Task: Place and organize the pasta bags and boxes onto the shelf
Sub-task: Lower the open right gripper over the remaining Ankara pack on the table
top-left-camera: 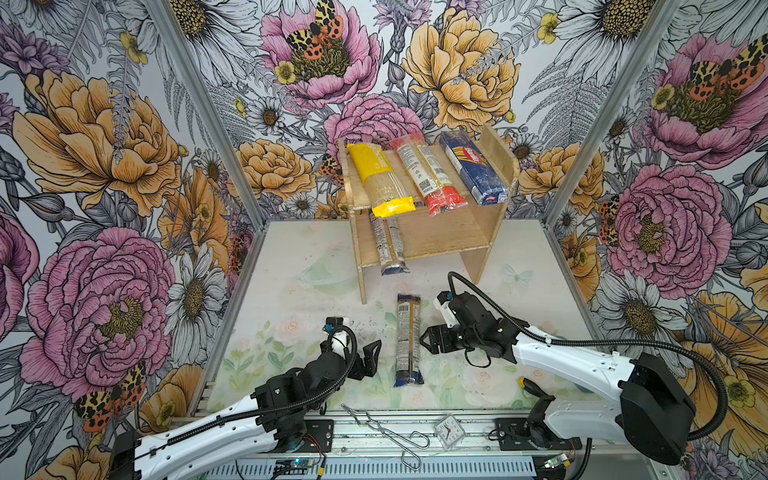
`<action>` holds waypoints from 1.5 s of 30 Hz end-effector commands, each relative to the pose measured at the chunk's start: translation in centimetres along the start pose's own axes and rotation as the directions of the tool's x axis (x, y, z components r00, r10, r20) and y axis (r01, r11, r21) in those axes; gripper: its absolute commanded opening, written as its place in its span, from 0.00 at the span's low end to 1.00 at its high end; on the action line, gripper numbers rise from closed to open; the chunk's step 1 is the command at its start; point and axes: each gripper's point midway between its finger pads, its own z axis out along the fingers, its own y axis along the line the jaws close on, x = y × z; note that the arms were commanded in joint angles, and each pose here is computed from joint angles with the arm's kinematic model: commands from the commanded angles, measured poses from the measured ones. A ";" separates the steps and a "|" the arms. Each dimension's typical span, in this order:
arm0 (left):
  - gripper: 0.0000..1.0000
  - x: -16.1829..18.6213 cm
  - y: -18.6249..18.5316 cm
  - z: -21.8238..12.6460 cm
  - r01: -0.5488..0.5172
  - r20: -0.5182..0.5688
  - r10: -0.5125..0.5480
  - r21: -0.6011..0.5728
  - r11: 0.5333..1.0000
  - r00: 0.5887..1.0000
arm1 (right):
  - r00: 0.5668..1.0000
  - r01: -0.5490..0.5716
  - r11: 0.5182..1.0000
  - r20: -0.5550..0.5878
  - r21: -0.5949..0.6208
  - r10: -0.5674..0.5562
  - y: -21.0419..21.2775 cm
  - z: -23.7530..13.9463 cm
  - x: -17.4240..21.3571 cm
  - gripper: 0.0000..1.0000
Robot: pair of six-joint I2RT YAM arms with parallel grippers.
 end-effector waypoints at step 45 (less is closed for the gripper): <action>0.99 4.8 -2.0 1.9 -0.123 -0.204 0.139 0.091 0.988 0.969 | 0.994 -0.081 0.986 0.079 0.146 0.070 1.3 7.3 -2.8 0.88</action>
